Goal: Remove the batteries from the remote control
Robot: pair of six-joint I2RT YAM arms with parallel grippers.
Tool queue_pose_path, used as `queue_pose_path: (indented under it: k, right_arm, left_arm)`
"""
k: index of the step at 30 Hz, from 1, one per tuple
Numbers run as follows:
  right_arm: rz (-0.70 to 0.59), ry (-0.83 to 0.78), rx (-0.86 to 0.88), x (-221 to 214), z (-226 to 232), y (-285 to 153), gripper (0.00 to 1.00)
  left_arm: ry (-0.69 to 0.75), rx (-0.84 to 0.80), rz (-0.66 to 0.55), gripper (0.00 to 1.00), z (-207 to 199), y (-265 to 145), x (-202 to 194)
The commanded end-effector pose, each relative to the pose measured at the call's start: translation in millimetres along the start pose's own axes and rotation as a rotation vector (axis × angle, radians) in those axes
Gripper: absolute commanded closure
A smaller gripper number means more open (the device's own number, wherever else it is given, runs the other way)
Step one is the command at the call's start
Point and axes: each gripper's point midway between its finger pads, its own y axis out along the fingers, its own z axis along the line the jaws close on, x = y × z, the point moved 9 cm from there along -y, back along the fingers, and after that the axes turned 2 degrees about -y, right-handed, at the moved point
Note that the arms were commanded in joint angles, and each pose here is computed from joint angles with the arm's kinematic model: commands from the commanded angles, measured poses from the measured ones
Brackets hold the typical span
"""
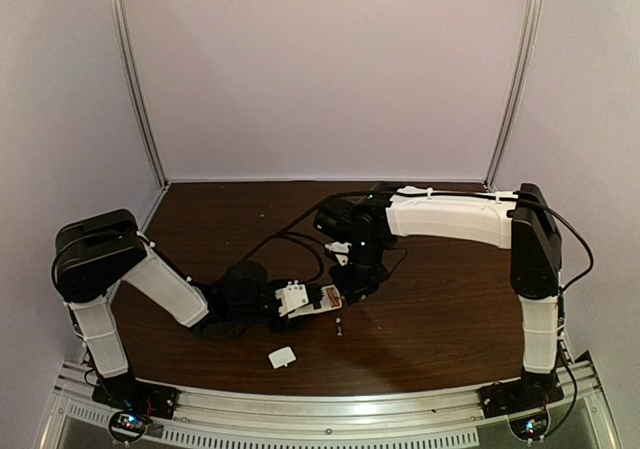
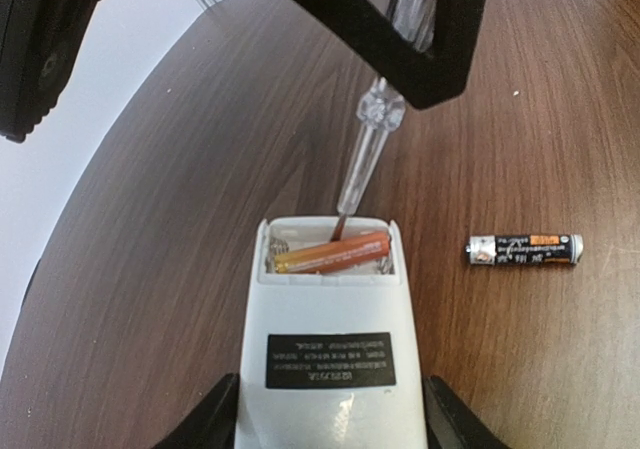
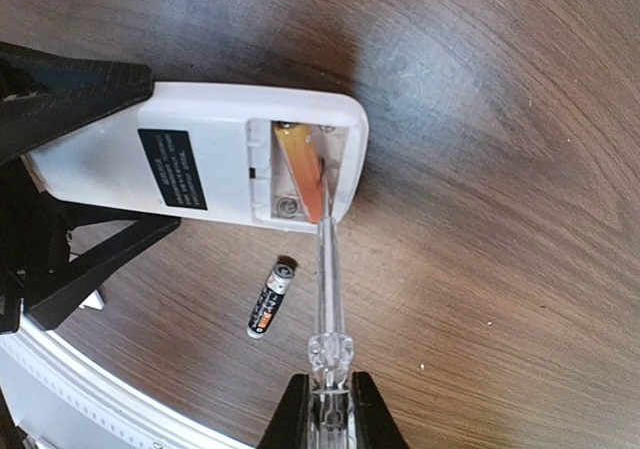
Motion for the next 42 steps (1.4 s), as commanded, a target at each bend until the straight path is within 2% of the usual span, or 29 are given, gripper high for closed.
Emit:
queue_pose_path:
  k: [1, 9, 21, 28, 42]
  right_arm:
    - [0.097, -0.038, -0.029, -8.8, -8.1, 16.1, 1.00]
    - [0.067, -0.090, 0.182, -3.3, -11.8, 36.2, 1.00]
    - [-0.023, -0.093, 0.427, -12.2, -21.1, 34.0, 1.00]
    - [-0.057, -0.088, 0.497, -11.2, -21.7, 40.4, 1.00]
    - [-0.128, -0.045, 0.480, -12.4, -25.2, 29.3, 1.00]
  left_arm:
    - [0.041, 0.010, -0.137, 1.00, 5.5, 3.3, 25.2]
    - [0.044, 0.014, -0.130, 1.00, 5.4, 3.3, 23.8]
    - [0.047, 0.009, -0.135, 1.00, 5.1, 3.9, 24.8]
    - [0.048, 0.016, -0.129, 1.00, 5.2, 3.9, 23.4]
    - [0.047, 0.026, -0.131, 1.00, 6.1, 3.4, 23.9]
